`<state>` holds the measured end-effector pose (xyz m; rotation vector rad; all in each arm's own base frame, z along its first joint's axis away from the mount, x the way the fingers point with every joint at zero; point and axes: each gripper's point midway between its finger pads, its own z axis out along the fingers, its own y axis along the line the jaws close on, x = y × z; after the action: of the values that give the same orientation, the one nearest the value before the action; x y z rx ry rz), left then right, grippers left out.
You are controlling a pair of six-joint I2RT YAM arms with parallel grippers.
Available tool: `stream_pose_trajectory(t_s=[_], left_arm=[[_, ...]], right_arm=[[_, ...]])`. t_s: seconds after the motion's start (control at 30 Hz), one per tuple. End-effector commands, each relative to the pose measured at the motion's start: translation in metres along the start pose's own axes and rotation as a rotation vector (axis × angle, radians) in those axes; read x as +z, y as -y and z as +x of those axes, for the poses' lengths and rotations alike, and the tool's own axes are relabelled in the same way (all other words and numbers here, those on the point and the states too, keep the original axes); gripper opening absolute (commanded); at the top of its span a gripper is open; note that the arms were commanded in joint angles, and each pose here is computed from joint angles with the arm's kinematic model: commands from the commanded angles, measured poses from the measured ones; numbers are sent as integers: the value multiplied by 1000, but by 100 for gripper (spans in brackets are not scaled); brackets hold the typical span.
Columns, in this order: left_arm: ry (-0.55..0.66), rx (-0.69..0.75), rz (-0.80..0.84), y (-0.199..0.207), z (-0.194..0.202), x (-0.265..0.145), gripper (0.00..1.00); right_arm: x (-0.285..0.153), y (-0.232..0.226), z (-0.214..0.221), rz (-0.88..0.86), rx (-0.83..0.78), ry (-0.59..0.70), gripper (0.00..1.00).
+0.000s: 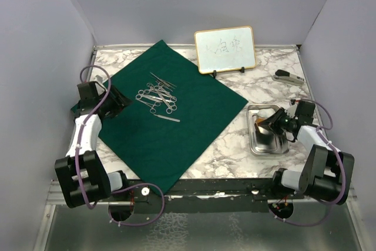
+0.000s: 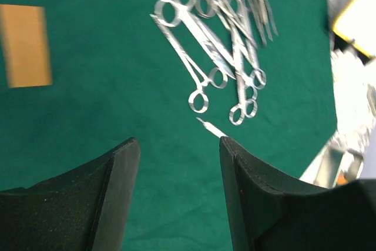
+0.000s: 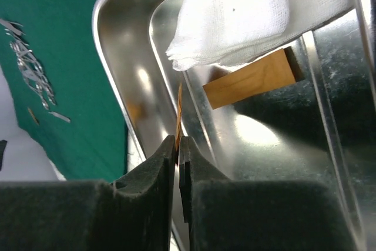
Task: Prepare the surgical pack
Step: Place the medical item in the container, then pick up the medical item from the surgical kit.
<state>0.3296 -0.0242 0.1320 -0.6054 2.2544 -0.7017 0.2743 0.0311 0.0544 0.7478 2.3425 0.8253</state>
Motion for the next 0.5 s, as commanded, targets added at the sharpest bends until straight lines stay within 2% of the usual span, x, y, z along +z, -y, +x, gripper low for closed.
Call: stream_pose_trajectory(t_s=[0.0, 0.23, 0.3, 0.47], left_arm=[[93, -74, -192, -48, -20, -14, 60], [160, -232, -317, -100, -35, -23, 60], [203, -227, -393, -115, -43, -28, 65], [182, -189, -548, -146, -46, -30, 65]], right_arm=[[4, 6, -11, 10, 7, 59, 16], [-12, 18, -42, 142, -27, 183, 25], [-21, 10, -53, 143, -66, 224, 28], [-28, -64, -55, -156, -268, 197, 36]])
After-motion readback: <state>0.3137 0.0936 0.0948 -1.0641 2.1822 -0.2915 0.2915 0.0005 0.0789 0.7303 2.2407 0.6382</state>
